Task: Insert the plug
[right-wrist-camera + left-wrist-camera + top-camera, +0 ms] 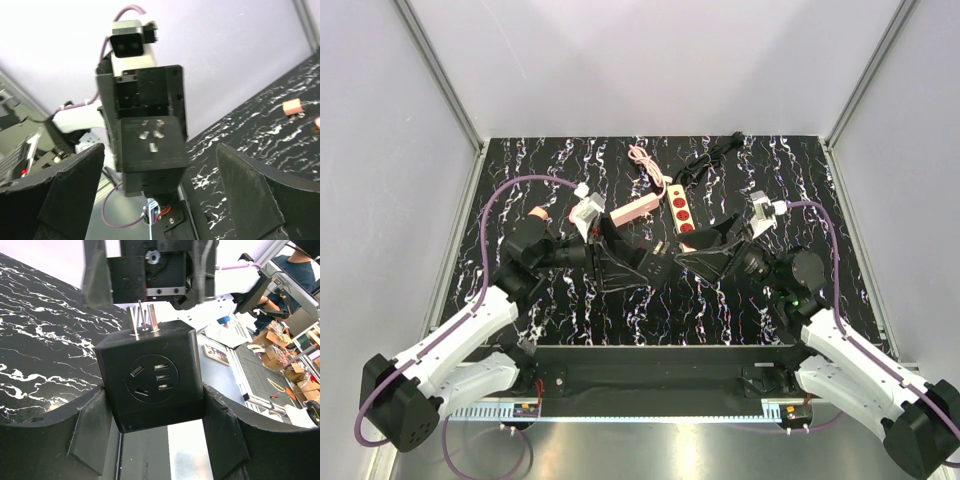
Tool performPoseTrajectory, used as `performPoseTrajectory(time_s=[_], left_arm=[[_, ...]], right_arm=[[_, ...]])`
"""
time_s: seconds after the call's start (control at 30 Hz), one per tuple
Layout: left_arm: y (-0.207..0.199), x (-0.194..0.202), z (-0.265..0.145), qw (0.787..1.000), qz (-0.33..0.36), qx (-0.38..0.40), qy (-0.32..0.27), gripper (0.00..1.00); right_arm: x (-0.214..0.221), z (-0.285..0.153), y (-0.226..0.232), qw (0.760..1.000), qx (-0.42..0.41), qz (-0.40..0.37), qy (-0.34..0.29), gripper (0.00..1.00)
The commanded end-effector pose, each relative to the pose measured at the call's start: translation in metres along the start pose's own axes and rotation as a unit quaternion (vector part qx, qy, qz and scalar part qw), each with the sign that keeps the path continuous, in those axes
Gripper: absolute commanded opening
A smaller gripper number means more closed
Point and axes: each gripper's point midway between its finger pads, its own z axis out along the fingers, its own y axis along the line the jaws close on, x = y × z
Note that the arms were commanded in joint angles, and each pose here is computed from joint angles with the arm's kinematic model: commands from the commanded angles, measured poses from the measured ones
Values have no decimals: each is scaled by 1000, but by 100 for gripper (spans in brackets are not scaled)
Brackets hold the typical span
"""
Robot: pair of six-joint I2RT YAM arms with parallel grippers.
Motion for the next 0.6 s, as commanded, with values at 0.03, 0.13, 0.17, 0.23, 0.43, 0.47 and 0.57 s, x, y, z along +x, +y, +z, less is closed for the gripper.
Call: performPoseTrajectory(time_s=[0.03,0.13,0.17,0.23,0.43,0.47,0.57], left_arm=[[-10,-36,4,997,64,-5,-45,0],[-10,-43,6,996,66,-7,-57,0],[-11,-45,6,996,68,-7,-59,0],[-12,-48,7,996,69,-4,-63,0],[-13,-55,9,994,73,-1,-78,0],[-13,-55,9,994,73,0,-78,0],[-11,-55,11,994,69,1,-81,0]], right_arm=[[-9,1,25,998,-53,-8,-11,100],[-5,3,21,999,-50,-2,-2,100],[-3,3,20,999,-51,-2,0,99],[1,5,16,999,-50,-3,4,100],[13,12,4,999,-46,20,22,100],[12,12,7,998,-53,19,18,100],[15,15,10,997,-64,34,19,96]])
